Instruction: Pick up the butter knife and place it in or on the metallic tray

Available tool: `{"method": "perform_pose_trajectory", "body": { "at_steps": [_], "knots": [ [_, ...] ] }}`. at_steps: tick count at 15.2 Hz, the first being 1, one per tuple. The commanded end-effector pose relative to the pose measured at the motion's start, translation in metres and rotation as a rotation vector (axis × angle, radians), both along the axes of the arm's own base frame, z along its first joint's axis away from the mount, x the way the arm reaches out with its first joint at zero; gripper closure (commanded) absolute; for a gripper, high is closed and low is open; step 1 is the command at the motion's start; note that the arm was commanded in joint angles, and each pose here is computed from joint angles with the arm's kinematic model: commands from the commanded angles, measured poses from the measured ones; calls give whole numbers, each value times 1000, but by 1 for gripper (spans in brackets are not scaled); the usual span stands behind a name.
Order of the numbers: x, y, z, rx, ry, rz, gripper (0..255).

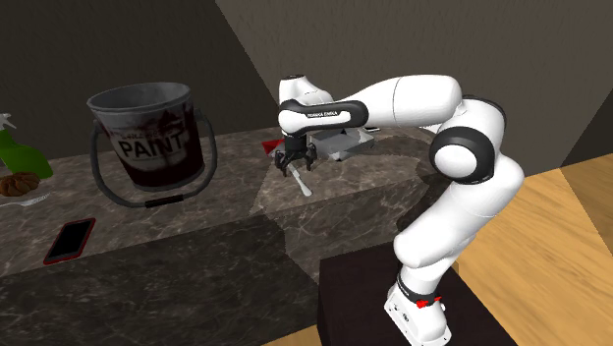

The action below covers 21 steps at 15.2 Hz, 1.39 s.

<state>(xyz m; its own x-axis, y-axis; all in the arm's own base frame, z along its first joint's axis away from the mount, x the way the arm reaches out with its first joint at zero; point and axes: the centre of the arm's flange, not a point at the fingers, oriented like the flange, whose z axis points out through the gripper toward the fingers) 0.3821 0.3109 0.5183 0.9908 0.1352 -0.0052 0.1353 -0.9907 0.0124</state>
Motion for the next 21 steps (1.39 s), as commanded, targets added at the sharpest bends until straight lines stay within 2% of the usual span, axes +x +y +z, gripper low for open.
{"method": "perform_pose_trajectory", "body": {
  "at_steps": [1, 10, 21],
  "knots": [
    [0, 0, 0, 0, 0, 0, 255],
    [0, 0, 0, 0, 0, 0, 255],
    [0, 0, 58, 0, 0, 0, 255]
  ]
}}
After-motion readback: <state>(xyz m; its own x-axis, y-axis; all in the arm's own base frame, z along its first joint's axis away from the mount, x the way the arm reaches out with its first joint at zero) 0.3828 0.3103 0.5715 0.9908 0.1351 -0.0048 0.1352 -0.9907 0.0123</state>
